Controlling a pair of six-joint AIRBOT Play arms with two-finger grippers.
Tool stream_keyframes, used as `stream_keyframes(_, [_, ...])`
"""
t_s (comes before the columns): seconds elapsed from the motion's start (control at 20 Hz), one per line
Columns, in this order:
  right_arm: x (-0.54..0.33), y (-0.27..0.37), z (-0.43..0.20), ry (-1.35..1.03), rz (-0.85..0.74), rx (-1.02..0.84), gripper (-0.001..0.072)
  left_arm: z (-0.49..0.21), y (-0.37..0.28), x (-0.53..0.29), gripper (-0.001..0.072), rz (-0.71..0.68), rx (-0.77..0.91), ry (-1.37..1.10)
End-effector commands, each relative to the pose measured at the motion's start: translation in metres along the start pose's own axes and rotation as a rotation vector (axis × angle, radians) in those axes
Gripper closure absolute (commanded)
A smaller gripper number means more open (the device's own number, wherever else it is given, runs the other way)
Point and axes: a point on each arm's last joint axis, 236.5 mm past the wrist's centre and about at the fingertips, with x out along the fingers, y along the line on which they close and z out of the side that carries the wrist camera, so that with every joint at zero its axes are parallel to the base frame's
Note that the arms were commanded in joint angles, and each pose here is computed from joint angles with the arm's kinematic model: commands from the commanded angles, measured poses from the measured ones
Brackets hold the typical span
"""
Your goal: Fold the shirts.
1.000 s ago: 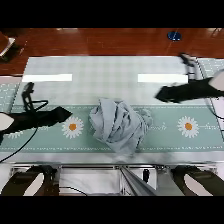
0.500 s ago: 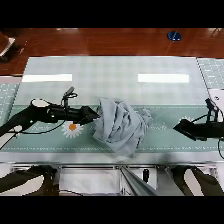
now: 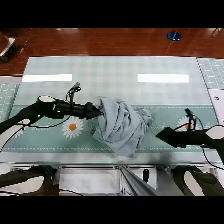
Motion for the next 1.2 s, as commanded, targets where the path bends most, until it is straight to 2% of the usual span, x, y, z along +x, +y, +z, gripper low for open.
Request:
stream_keyframes(0.0, [0.032, 0.029, -0.018, 0.076, 0.046, -0.016, 0.0309, 0.004, 0.001, -0.002, 0.0690, -0.004, 0.010, -0.010])
stream_keyframes(0.35, [0.078, 0.062, -0.015, 0.202, -0.020, -0.136, 0.0332, 0.004, 0.001, -0.002, 0.0690, -0.004, 0.010, -0.011])
stream_keyframes(0.45, [0.083, 0.081, 0.000, 0.196, -0.009, -0.173, 0.0434, 0.005, 0.000, -0.002, 0.0690, -0.004, 0.010, -0.013])
stream_keyframes(0.5, [0.083, 0.093, 0.008, 0.186, 0.007, -0.222, 0.0580, 0.008, -0.001, -0.004, 0.0690, -0.006, 0.014, -0.020])
stream_keyframes(0.55, [0.077, 0.109, 0.017, 0.174, 0.034, -0.296, 0.0690, 0.015, -0.006, -0.011, 0.0690, -0.016, 0.025, -0.038])
stream_keyframes(0.6, [0.065, 0.125, 0.029, 0.150, 0.052, -0.357, 0.0691, 0.026, -0.016, -0.022, 0.0690, -0.035, 0.046, -0.064])
stream_keyframes(0.75, [-0.017, 0.183, 0.098, -0.058, 0.062, -0.518, 0.0691, 0.084, -0.069, -0.097, 0.0690, -0.081, 0.188, -0.258])
stream_keyframes(0.9, [-0.161, 0.265, 0.156, -0.410, 0.109, -0.675, 0.0693, 0.137, -0.149, -0.204, 0.0691, -0.061, 0.360, -0.564])
stream_keyframes(1.0, [-0.258, 0.309, 0.154, -0.596, 0.111, -0.801, 0.0693, 0.146, -0.219, -0.275, 0.0690, -0.040, 0.523, -0.760])
stream_keyframes(1.15, [-0.366, 0.336, 0.111, -0.791, 0.061, -0.942, 0.0692, 0.113, -0.316, -0.356, 0.0691, 0.043, 0.800, -0.972])
